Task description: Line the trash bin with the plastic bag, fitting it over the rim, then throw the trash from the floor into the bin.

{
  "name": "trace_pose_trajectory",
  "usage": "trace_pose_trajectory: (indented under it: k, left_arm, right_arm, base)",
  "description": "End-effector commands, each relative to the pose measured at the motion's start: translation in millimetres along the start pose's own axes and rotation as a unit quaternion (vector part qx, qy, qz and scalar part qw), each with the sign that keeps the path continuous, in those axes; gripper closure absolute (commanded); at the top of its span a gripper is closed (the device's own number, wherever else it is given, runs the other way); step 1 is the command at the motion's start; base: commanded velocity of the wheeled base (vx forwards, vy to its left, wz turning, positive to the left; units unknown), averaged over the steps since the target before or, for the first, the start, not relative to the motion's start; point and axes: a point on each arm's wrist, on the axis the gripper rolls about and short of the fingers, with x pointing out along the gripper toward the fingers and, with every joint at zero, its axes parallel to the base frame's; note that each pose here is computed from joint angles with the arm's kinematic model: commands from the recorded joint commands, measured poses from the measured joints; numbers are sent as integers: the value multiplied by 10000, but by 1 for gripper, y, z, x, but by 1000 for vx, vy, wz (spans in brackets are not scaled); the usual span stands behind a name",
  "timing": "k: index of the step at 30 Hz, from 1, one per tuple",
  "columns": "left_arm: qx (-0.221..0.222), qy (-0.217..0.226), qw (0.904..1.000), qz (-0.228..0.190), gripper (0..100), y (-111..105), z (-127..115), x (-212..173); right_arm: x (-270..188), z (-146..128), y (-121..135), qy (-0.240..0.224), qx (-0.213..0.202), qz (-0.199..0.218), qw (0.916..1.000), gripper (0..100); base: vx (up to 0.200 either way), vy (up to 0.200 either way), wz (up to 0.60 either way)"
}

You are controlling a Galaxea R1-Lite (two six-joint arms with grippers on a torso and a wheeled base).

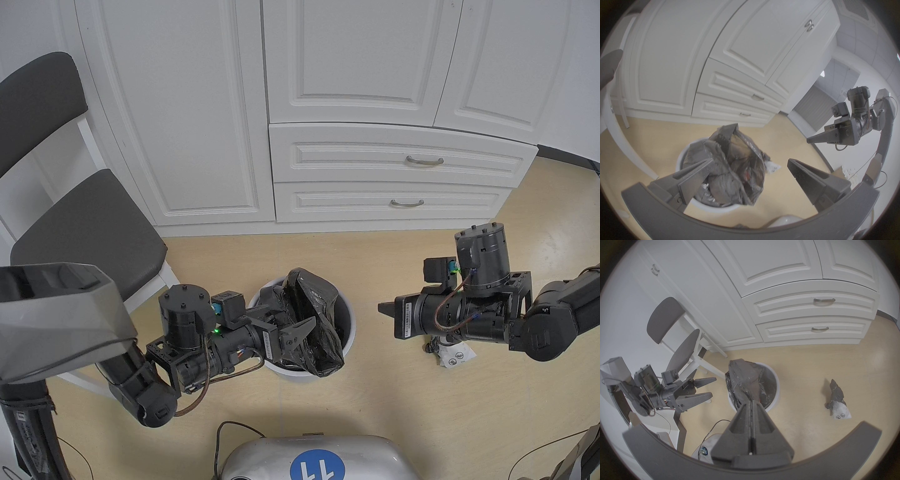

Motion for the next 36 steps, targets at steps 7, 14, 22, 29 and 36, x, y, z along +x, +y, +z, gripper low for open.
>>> trace_pose_trajectory:
  k: [7, 14, 22, 29, 36]
  left_arm:
    - [695, 854, 9869, 1179, 0, 0, 36, -22]
    - [788, 1067, 9755, 1754, 0, 15, -11, 33]
    - [809, 1030, 9754, 1776, 0, 13, -19, 42]
    - [541, 914, 9765, 1873, 0, 14, -23, 53]
    - [536, 696, 9784, 1873, 0, 7, -1, 39]
  right_arm:
    - [71, -55, 34, 112, -320, -328, 9989, 100]
    - [110, -73, 42, -278, -78, -350, 9990, 100]
    - [117, -74, 46, -298, 92, -311, 9990, 100]
    - [119, -72, 49, -368, 179, -268, 9988, 100]
    - [105, -63, 49, -461, 153, -264, 9985, 100]
  base:
    - [0, 0, 0]
    - [0, 0, 0]
    - [0, 0, 0]
    - [0, 0, 0]
    - [0, 0, 0]
